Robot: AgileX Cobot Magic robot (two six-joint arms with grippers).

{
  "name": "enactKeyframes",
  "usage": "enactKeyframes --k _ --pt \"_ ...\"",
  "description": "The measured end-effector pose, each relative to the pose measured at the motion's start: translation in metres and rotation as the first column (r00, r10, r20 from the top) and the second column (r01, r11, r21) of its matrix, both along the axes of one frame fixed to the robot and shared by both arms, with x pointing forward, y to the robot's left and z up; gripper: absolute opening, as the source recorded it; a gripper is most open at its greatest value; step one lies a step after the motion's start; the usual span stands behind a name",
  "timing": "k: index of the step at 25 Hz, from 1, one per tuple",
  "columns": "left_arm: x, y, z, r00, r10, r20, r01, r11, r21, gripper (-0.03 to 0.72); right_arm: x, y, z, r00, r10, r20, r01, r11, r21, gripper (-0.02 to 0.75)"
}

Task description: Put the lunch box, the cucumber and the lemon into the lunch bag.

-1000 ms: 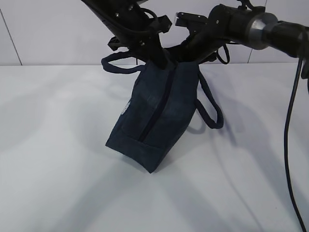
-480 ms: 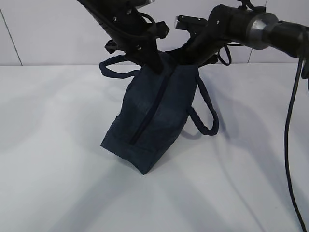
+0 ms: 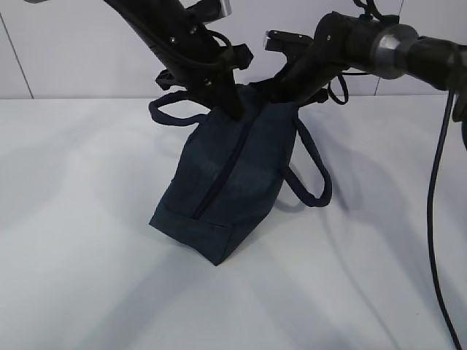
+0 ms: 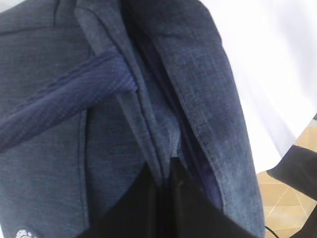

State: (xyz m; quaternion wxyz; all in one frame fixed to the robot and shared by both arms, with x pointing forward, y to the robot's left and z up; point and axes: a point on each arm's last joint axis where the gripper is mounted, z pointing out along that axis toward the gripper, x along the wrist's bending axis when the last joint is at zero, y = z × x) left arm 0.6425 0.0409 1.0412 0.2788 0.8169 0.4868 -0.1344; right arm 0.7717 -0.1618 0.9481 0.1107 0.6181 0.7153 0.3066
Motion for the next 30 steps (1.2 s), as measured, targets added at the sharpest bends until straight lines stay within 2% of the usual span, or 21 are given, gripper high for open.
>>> enactKeyframes --k 7,12,15,21,23,27,30 --pt "0.001 0.001 -0.001 1.0 -0.003 0.011 0.002 1.0 0.019 -0.013 0.0 -0.001 0.001 1.0 0.027 -0.001 -0.027 0.999 -0.021 0.0" --pt "0.001 0.005 0.0 1.0 -0.007 0.03 0.006 0.999 0.053 -0.013 0.0 -0.002 0.016 0.999 0.054 -0.003 -0.054 0.997 -0.057 0.02" --pt "0.001 0.005 0.0 0.999 -0.008 0.035 0.006 0.998 0.063 -0.013 0.0 -0.002 0.028 0.998 0.065 0.012 -0.064 0.996 -0.065 0.097" --pt "0.002 0.006 -0.001 0.999 -0.009 0.042 0.006 0.997 0.077 -0.013 -0.002 -0.002 0.037 0.997 0.078 -0.001 -0.078 0.994 -0.072 0.316" --pt "0.002 0.008 -0.002 0.999 -0.011 0.05 0.006 0.996 0.092 -0.013 -0.004 -0.005 0.044 0.997 0.08 0.001 -0.08 0.992 -0.098 0.361" --pt "0.004 0.011 -0.003 0.998 -0.005 0.067 -0.004 0.991 0.136 -0.008 -0.012 -0.014 0.071 0.996 0.085 0.024 -0.079 0.977 -0.197 0.387" --pt "0.005 0.014 -0.004 0.997 0.002 0.078 -0.015 0.986 0.164 0.005 -0.023 -0.021 0.09 0.996 0.086 -0.016 -0.087 0.961 -0.263 0.391"
